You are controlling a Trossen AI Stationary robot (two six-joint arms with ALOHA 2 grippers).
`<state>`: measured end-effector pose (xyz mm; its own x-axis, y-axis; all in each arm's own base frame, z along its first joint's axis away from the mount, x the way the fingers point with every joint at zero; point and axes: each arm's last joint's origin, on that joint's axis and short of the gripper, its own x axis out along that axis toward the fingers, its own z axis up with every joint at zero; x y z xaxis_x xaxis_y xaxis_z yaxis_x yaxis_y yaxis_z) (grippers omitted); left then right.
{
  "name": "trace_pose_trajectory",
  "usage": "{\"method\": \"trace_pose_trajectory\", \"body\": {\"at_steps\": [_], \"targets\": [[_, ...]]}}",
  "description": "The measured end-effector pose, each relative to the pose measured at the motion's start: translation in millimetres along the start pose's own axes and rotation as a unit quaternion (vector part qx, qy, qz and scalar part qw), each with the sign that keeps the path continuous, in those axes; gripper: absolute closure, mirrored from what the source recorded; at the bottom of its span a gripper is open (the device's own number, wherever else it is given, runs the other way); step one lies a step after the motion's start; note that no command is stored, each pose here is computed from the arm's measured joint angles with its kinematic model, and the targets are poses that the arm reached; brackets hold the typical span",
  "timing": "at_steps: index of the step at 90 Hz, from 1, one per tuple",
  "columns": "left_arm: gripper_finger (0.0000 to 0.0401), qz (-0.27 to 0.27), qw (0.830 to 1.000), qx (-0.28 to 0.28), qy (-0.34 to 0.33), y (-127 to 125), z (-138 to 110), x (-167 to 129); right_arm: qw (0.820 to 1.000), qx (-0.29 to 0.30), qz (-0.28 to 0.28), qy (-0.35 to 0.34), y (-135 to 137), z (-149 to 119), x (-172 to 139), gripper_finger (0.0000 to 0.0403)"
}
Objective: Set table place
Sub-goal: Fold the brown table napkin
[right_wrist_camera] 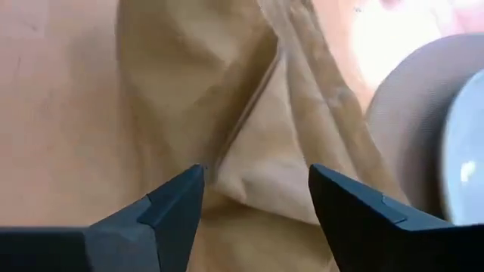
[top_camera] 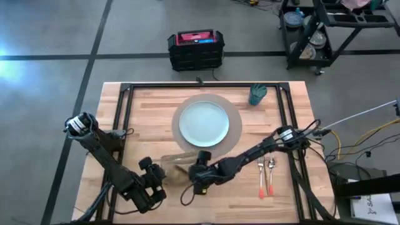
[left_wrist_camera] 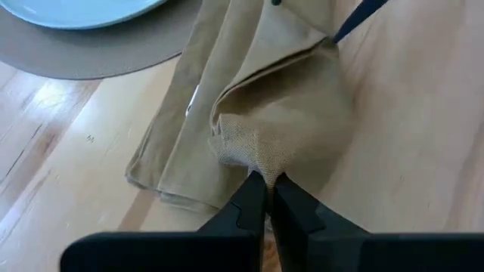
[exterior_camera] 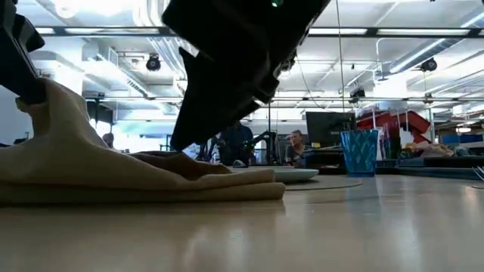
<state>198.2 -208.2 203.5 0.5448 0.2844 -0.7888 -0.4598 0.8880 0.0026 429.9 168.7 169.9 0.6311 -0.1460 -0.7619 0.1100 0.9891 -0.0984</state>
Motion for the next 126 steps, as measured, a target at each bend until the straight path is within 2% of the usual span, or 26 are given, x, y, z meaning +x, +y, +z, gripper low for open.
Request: {"method": "trace_pose_trajectory", "body": {"at_steps": [31,50,58,71,75,99,117,126], "targets": [[0.0401,0.008,1.000,0.004,0.001,2,0,1,1.000,0.001,-0.001,-0.002,-5,-1,10,0.0185],[0.0401,0.010,1.000,0.005,0.001,2,0,1,1.000,0.007,0.003,0.005,-4,-8,27,0.0208],[0.0401,0.014,1.000,0.007,0.002,3,0,1,1.000,0.009,-0.002,0.010,-5,-10,30,0.0242],[0.0401,0.032,0.999,0.017,0.007,8,0,2,1.000,0.004,-0.012,0.004,-6,-8,26,0.0368],[0.0401,0.036,0.999,0.019,0.008,9,0,2,1.000,0.001,-0.014,0.000,-7,-6,23,0.0387],[0.0401,0.053,0.998,0.015,0.019,15,-7,8,0.999,0.007,-0.033,0.008,-8,-5,13,0.0402],[0.0401,0.060,0.998,0.013,0.023,18,-10,10,0.994,-0.005,-0.103,0.036,-6,-3,-13,0.0402],[0.0401,0.062,0.998,0.015,0.023,19,-10,10,0.991,-0.013,-0.127,0.037,-6,6,-31,0.0403]]}}
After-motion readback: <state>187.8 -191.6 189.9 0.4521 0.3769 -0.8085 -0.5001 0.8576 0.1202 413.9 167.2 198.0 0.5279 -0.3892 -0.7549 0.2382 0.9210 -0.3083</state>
